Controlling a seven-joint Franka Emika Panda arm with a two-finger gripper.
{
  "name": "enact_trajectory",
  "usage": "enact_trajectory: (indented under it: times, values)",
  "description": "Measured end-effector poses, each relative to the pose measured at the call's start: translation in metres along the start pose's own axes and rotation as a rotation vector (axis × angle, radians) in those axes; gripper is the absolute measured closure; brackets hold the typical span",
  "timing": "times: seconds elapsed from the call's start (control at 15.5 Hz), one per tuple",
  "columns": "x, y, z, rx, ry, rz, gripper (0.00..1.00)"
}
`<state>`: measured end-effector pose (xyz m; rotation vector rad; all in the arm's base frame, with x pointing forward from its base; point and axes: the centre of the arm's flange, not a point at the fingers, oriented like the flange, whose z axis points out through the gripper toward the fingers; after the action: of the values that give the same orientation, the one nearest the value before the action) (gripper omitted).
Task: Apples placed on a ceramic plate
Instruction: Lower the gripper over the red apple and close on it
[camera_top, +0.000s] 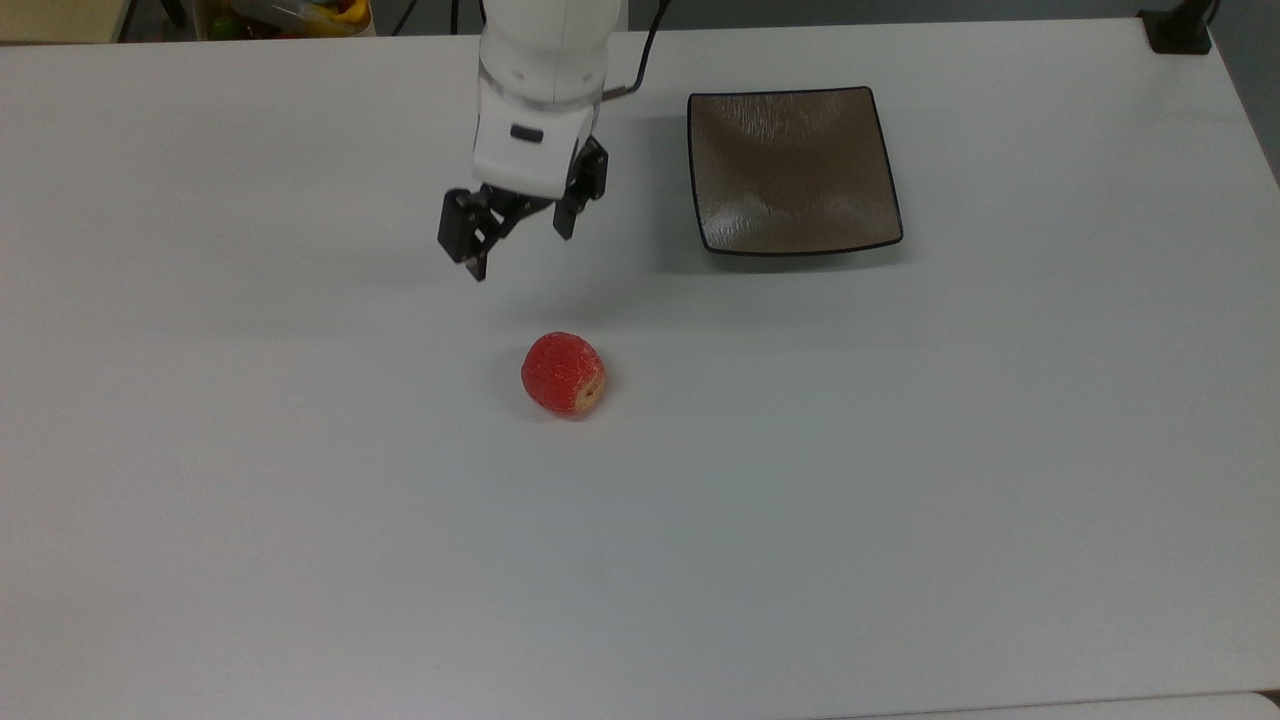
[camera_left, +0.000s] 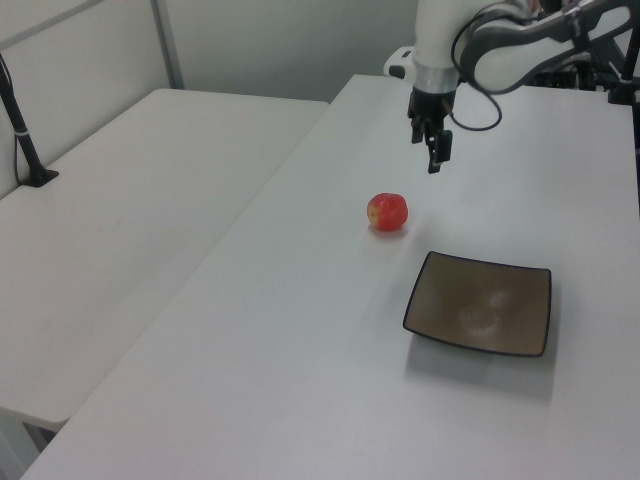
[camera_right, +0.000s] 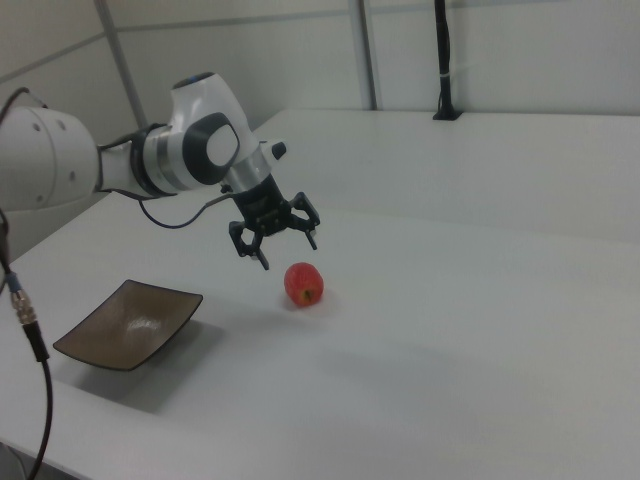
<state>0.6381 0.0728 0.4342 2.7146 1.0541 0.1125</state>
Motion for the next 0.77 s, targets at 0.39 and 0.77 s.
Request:
enact_trajectory:
  times: [0.39, 0.77]
  values:
    - [0.029, 0.015, 0.039, -0.047, 0.000, -0.041, 0.00]
    - [0.041, 0.009, 0.058, -0.034, -0.010, -0.058, 0.00]
